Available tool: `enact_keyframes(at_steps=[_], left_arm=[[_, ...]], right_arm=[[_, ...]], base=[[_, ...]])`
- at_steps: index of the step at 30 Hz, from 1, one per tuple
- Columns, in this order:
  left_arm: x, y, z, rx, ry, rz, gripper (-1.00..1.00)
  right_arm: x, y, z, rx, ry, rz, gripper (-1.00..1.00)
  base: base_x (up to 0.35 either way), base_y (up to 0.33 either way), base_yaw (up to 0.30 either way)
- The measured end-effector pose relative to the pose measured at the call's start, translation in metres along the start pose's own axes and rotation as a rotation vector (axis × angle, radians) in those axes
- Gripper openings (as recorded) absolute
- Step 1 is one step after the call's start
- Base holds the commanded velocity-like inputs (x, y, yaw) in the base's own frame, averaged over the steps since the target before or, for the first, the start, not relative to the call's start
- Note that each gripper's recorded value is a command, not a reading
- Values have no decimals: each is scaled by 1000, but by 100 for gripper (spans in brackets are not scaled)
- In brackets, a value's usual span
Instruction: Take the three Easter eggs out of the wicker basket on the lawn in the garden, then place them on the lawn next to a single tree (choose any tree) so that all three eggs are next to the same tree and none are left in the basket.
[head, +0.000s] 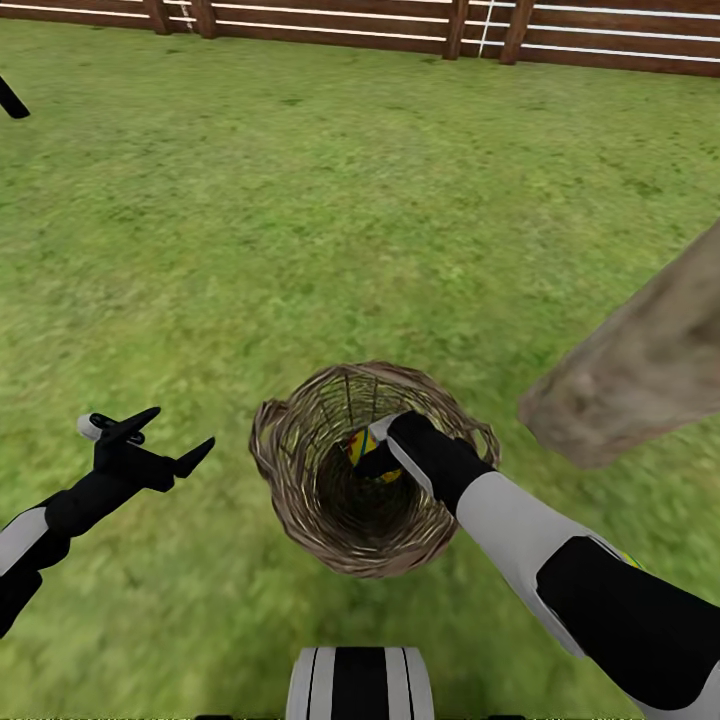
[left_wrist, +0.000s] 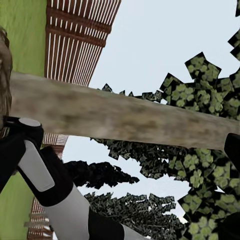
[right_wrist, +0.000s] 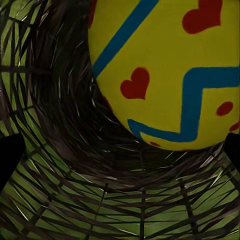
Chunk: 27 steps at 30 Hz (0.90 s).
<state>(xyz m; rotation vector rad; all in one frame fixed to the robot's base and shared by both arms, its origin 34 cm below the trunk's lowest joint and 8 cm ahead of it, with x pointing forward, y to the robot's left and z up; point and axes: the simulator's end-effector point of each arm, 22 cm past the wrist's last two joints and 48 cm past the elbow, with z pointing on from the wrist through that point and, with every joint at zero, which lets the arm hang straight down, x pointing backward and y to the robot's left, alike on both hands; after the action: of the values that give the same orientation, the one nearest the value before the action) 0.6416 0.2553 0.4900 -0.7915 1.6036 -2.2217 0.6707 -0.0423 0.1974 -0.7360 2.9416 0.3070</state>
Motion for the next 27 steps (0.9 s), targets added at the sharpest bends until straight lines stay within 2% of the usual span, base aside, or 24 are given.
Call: enact_keyframes(at_steps=[6,10,13,18,27], left_arm=[[-2,6,-1,-5,-4,-8,100],[-2,6,-2,-6,-4,-8,100],[-2,6,-1,-5,-5,-8,100],[-2,6,-1,-4,-5,-9,100],[-4,17,-4,-16,-11,-24,100]], right_arm=[[-8,-1,0,13,-19,-11,100],[-11,-19,-3,100,-26,-18,100],[-11,-25,-4,126,-27,-20,100],[-11,-26,-4,136,-28,-26,100],[-6,-26,9,140,-18,-41,100]], base=[[0,0,0],[0,0,0],[0,0,0],[0,0,0],[0,0,0]])
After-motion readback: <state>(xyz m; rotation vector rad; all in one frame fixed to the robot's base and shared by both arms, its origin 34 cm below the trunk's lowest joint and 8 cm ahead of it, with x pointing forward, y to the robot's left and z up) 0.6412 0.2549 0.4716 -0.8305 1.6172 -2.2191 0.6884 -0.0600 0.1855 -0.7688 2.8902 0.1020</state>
